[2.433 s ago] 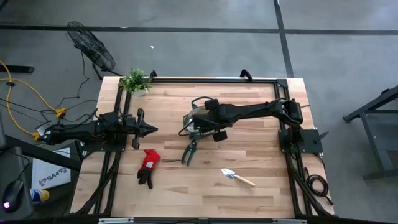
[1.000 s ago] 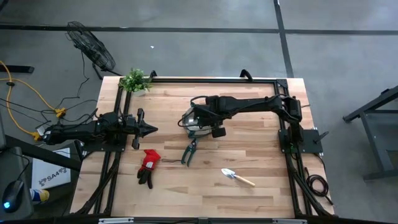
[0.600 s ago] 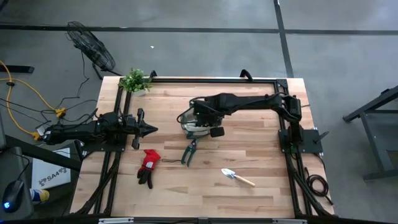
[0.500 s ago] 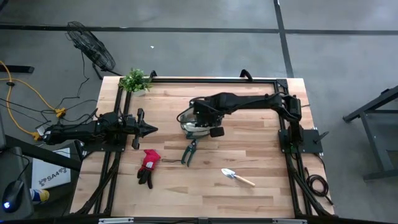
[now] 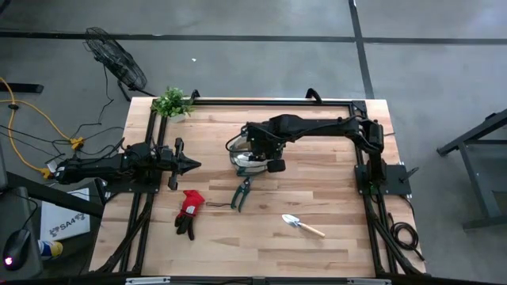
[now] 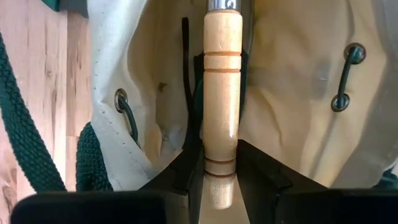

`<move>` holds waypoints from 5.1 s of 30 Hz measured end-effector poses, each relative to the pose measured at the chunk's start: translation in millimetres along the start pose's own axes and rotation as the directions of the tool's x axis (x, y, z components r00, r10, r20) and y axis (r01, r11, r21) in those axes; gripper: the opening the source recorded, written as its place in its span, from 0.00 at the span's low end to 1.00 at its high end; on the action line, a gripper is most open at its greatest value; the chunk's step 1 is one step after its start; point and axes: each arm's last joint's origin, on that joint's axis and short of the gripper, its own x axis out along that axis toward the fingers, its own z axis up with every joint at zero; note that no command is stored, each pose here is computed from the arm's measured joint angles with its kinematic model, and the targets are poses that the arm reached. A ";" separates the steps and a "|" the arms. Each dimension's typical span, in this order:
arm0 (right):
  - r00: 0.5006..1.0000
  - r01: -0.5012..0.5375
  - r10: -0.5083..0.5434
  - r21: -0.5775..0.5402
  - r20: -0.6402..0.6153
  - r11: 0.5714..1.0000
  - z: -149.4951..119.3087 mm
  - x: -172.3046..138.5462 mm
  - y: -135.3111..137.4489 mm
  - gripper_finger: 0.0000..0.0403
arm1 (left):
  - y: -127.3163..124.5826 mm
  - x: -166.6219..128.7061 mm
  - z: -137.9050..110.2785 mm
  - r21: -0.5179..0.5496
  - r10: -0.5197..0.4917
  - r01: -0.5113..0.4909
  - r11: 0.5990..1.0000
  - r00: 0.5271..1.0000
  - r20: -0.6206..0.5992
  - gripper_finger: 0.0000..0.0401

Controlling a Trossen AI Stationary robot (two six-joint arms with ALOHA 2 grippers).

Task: Pick & Place Garden tools in Gardening bag
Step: Put the top brown trowel into the gardening bag, then put the brown trowel into the gardening bag

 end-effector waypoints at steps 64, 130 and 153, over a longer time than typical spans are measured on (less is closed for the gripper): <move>0.972 0.012 0.139 0.629 -0.189 0.777 -97.1 -52.7 210.0 0.36 | 0.0 0.0 0.0 0.000 0.000 0.000 1.000 1.000 0.000 0.00; 0.990 -0.045 0.094 0.390 -0.107 0.920 -102.7 49.5 279.1 0.50 | 0.0 0.0 0.0 0.000 0.000 0.000 1.000 1.000 0.000 0.00; 0.986 -0.053 0.121 0.464 -0.118 0.884 -92.2 55.6 259.3 0.14 | 0.0 0.0 0.0 0.000 0.000 0.000 1.000 1.000 0.000 0.00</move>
